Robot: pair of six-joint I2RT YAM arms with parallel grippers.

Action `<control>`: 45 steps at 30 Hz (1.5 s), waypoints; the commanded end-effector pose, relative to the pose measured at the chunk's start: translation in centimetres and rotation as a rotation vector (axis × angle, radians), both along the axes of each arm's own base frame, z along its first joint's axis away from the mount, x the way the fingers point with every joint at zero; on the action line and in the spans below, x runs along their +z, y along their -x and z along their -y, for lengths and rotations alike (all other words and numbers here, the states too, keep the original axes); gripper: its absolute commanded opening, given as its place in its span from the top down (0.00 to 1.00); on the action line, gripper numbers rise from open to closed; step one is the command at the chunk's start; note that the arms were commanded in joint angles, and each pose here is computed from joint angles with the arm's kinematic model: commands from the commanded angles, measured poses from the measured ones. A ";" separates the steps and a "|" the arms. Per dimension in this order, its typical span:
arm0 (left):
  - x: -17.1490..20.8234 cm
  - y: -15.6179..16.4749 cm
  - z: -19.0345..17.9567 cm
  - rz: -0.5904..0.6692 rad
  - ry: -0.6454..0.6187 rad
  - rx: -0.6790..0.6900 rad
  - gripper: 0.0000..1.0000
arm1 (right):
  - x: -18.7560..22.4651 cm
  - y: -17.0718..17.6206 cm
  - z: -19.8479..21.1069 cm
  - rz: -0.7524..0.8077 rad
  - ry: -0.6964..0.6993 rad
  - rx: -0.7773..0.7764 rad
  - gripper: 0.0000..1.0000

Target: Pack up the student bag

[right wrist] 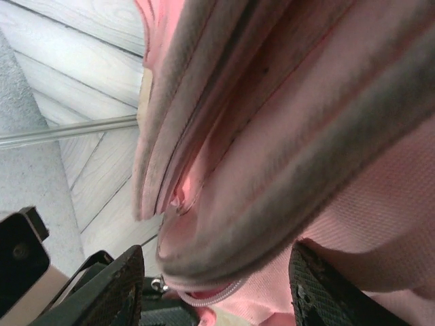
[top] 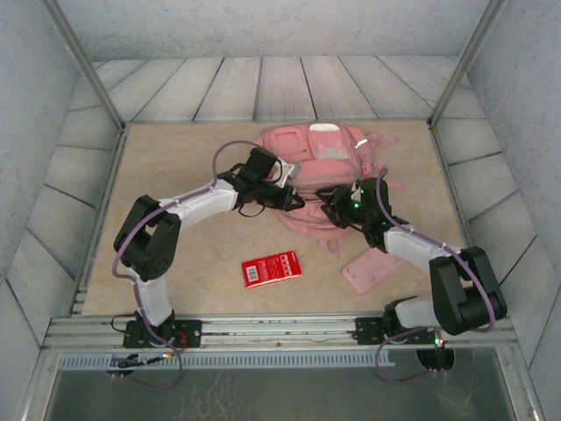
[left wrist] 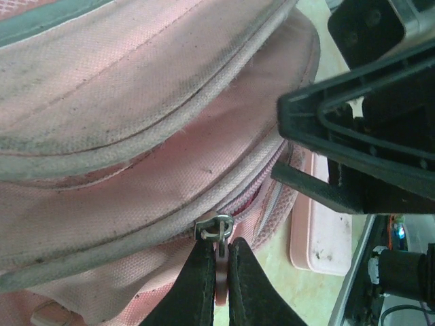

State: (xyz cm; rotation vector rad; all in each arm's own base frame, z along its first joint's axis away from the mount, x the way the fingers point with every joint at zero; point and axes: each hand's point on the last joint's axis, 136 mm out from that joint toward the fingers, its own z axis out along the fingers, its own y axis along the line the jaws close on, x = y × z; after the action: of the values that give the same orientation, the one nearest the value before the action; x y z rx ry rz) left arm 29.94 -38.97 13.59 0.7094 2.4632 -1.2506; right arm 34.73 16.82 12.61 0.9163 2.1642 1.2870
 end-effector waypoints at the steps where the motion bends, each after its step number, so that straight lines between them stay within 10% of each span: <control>1: 0.8 1.5 0.7 0.041 0.038 -0.084 1.00 | -0.5 -0.8 0.6 0.006 -0.001 -0.035 0.44; 9: 0.1 2.5 0.0 0.057 0.005 -0.116 1.00 | -1.3 -0.9 2.5 0.000 -0.005 -0.069 0.52; 24: -0.2 2.4 1.0 0.021 0.025 -0.126 1.00 | -2.3 -0.4 1.5 0.003 -0.019 0.003 1.00; 39: -0.1 4.7 4.5 -0.023 -0.003 -0.269 1.00 | -2.0 0.0 0.9 0.036 -0.064 0.011 1.00; 45: -1.5 2.8 0.9 -0.020 -0.123 -0.123 1.00 | -2.0 0.2 1.1 0.040 -0.058 0.015 1.00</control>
State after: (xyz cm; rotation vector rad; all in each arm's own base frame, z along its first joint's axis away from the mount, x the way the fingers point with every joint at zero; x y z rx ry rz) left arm 27.14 -41.53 11.06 0.9350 2.5453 -1.2105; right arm 35.18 14.86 10.40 0.9486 2.0948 1.3262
